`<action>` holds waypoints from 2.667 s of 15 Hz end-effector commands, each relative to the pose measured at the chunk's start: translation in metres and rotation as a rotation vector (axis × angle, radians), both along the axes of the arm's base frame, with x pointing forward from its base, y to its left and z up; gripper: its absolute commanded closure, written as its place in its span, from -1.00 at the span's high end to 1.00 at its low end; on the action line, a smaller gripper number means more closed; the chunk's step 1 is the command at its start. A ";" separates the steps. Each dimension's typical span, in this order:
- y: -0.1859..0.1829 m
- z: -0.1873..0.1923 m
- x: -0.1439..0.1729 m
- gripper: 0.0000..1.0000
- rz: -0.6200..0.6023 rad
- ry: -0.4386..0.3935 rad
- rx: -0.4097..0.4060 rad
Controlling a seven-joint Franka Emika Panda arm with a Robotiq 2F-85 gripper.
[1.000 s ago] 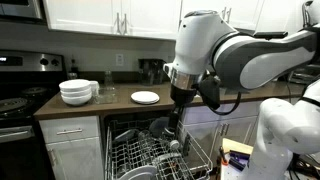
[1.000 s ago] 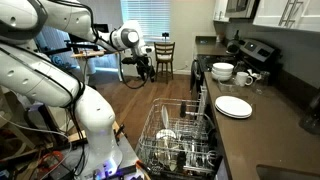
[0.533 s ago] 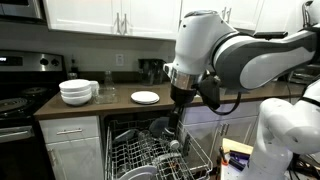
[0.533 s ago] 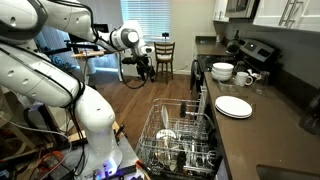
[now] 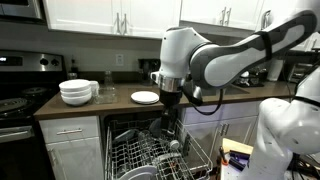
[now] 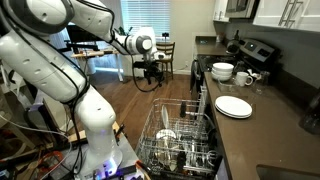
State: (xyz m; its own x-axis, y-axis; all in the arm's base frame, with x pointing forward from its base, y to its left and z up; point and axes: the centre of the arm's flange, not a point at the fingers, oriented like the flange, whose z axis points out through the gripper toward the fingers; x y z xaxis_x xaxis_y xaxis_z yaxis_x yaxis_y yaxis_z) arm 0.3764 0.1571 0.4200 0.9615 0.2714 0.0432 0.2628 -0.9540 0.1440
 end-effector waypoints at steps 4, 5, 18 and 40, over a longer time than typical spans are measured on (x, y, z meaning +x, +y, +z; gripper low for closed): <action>0.030 -0.065 0.115 1.00 0.290 0.179 0.062; 0.035 -0.078 0.126 1.00 0.327 0.211 0.074; 0.053 -0.210 0.180 1.00 0.429 0.501 0.070; 0.027 -0.266 0.179 -0.14 0.427 0.452 0.123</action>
